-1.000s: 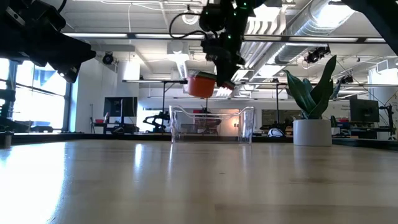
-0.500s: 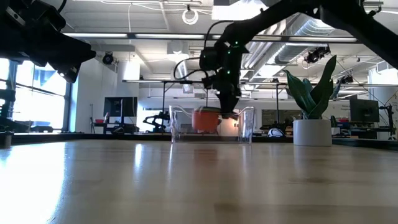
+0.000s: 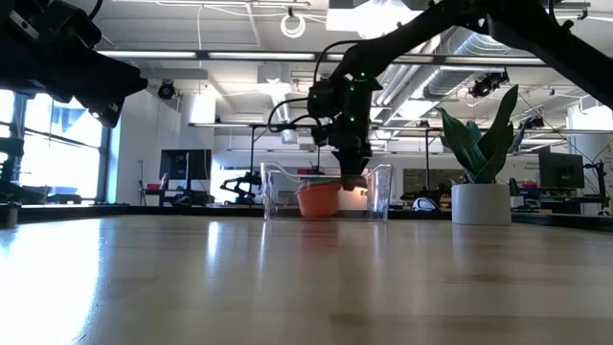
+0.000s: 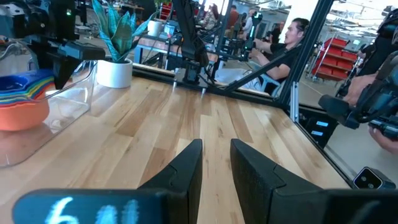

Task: Nest measuring cups in basket
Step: Put the nested measuring cups into the transparent bin, then return to Home Position

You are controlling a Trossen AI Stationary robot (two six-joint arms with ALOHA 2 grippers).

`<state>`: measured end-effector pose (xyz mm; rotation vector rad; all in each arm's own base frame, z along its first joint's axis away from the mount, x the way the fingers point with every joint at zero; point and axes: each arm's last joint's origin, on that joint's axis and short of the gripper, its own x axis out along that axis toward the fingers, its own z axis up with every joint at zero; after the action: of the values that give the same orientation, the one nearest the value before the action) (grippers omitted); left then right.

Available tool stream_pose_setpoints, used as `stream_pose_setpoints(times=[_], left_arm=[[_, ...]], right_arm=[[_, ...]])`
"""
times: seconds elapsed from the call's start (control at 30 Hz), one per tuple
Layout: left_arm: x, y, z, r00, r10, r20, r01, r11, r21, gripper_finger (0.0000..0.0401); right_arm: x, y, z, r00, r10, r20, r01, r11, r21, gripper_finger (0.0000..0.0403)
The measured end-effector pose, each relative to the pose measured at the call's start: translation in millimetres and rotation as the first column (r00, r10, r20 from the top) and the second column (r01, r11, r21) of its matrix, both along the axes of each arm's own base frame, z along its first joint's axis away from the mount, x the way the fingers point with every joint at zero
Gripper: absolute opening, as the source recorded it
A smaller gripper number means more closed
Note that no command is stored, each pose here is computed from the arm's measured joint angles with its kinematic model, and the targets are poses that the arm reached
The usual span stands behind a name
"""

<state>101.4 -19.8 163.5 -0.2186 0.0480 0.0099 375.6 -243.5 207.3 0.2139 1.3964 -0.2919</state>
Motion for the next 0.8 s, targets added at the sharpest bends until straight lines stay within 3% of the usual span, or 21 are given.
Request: stream_pose_setpoints(times=[0.27,0.6,0.8], left_arm=[[0,0,0,1.0,0.001,0.0,-0.001,1.0,0.0,0.0074],[0,0,0,1.0,0.0,0.0,0.0,1.0,0.0,0.0074],[0,0,0,1.0,0.001,0.0,-0.001,1.0,0.0,0.0074]], right_arm=[[-1,-1,0,1.0,-0.003,-0.008,0.003,1.0,-0.001,0.016],[-2,-2,0,1.0,-0.004,-0.013,0.004,1.0,-0.007,0.0269],[-6,1,19,0.999,-0.036,0.02,0.036,0.999,-0.02,0.0287]])
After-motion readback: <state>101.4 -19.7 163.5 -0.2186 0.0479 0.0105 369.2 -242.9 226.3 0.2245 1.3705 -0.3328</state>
